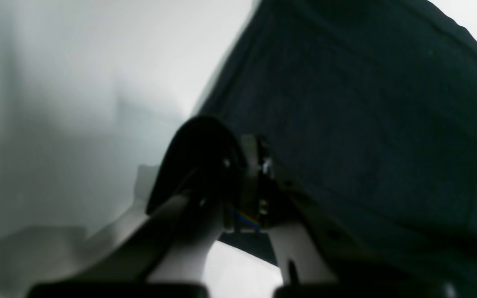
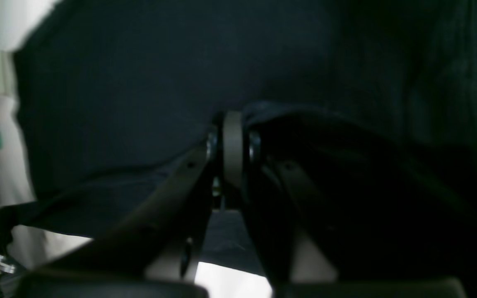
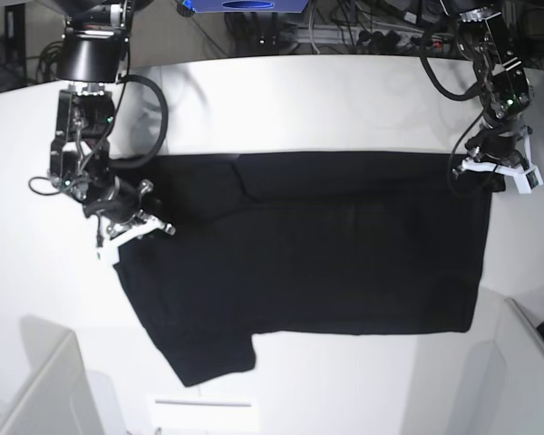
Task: Fold the T-shirt properly
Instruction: 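Carry the held shoulders toward the hem with both grippers, folding the shirt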
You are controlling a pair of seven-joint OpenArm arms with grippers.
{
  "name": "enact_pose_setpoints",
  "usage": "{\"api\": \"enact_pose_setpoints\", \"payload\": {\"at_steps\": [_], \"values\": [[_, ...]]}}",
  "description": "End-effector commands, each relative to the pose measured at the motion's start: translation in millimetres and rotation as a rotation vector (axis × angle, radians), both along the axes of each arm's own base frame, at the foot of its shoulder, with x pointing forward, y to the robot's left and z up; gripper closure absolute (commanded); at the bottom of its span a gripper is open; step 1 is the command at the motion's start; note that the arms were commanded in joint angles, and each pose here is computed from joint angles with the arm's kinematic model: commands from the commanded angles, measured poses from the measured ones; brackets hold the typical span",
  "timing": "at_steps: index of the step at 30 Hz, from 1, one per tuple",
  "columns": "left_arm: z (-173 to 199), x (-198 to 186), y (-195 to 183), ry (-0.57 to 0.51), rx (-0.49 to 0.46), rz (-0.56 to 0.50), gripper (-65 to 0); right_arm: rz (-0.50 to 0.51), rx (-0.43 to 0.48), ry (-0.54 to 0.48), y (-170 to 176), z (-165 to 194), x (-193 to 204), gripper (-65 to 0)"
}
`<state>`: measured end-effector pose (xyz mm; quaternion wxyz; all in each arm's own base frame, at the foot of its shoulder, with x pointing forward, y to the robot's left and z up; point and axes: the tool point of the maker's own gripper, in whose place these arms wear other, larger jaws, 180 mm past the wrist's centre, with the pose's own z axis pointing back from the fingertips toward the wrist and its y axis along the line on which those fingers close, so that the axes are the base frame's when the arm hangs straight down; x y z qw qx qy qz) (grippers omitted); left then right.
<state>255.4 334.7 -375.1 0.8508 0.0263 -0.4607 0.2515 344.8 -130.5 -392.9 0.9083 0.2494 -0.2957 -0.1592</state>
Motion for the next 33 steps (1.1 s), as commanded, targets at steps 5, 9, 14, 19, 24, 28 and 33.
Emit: {"api": "enact_pose_setpoints", "payload": {"at_steps": [5,9,14,19,24,28,33], "values": [[14.6,14.7,10.4,-0.049,0.027,0.004,0.0,-0.01,-0.025,-0.045,-6.4,10.6,11.2,0.0],[14.4,16.7,9.0,-0.049,0.025,-0.001,0.0,-0.047,-0.024,-0.055,-17.3,12.4,12.9,0.0],[15.0,16.2,10.6,-0.05,0.027,0.003,0.0,-0.043,-0.026,-0.045,-18.2,11.0,10.9,0.0],[19.7,17.7,16.0,-0.054,0.042,0.0,-9.4,-0.033,-0.018,-0.028,-15.5,9.3,8.2,-5.0],[32.3,33.1,17.1,-0.096,0.046,0.001,-23.0,-0.039,-0.016,-0.028,-16.5,8.0,6.4,-21.8],[43.9,47.2,17.4,-0.137,0.044,0.003,-29.0,-0.119,0.008,-0.045,-32.8,13.0,5.9,-21.5],[38.7,63.5,22.6,-0.145,0.009,0.029,-31.8,-0.235,0.012,-0.099,-62.3,28.8,-6.2,-21.6]]}}
